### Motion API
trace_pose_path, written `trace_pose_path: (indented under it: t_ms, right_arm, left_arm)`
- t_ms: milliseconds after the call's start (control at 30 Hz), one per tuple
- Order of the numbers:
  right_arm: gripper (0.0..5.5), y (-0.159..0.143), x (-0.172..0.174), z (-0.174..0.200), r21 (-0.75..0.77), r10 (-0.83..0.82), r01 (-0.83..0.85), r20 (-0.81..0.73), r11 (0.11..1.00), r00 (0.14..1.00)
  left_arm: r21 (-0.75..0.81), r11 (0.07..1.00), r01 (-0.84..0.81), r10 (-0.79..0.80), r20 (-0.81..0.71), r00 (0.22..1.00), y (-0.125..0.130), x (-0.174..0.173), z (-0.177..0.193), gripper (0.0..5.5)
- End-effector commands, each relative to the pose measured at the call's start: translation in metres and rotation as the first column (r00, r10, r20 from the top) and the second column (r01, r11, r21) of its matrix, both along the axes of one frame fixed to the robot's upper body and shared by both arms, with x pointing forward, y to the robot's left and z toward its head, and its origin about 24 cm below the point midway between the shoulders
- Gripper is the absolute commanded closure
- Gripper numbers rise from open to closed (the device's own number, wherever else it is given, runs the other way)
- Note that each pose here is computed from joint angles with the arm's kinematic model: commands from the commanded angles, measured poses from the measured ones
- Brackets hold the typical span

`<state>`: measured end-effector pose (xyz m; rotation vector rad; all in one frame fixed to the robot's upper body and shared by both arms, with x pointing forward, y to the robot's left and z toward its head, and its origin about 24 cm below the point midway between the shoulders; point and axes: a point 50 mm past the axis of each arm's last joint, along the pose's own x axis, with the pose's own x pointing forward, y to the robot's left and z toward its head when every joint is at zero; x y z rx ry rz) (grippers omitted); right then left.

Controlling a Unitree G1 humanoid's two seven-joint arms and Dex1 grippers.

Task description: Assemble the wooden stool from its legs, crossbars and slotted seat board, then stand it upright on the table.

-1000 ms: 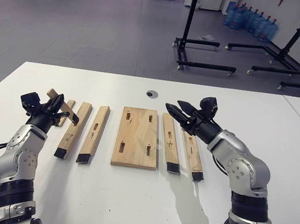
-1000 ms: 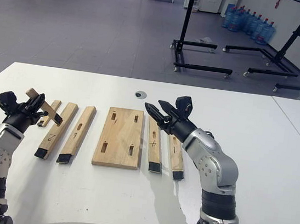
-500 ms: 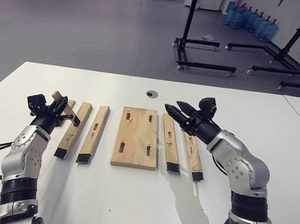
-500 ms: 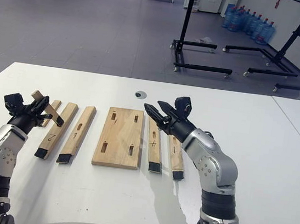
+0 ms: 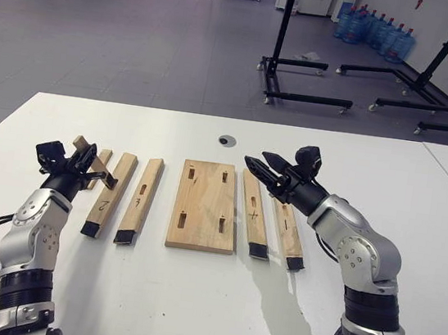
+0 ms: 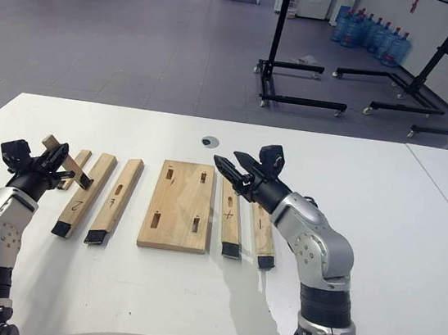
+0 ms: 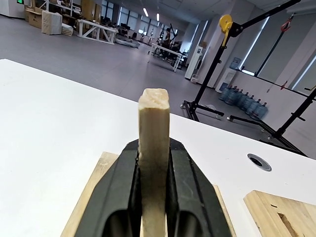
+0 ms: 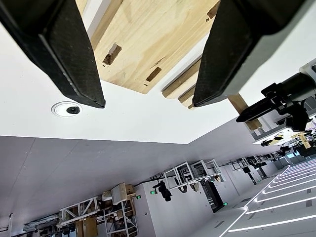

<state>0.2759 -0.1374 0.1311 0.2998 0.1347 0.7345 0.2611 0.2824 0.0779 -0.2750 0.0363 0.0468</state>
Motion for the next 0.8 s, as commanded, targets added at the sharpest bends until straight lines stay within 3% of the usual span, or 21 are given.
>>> trace_pose_path:
  t_ms: [33,400,800]
  right_arm:
    - [2.25,0.001,0.003,0.004,-0.010,0.005,-0.005,0.016,1.000,1.000]
    - [2.25,0.003,0.003,0.004,-0.010,0.011,-0.011,0.016,1.000,1.000]
    - [2.25,0.004,0.002,0.004,-0.022,0.013,-0.013,0.021,1.000,1.000]
  left_arm:
    - [0.004,1.000,0.002,-0.002,-0.032,0.999,-0.001,0.001,-0.012,5.11]
    - [0.022,1.000,0.023,-0.022,-0.032,0.999,-0.005,0.004,-0.016,5.11]
    - [0.223,0.974,0.043,-0.019,-0.108,0.994,-0.017,-0.016,-0.044,5.11]
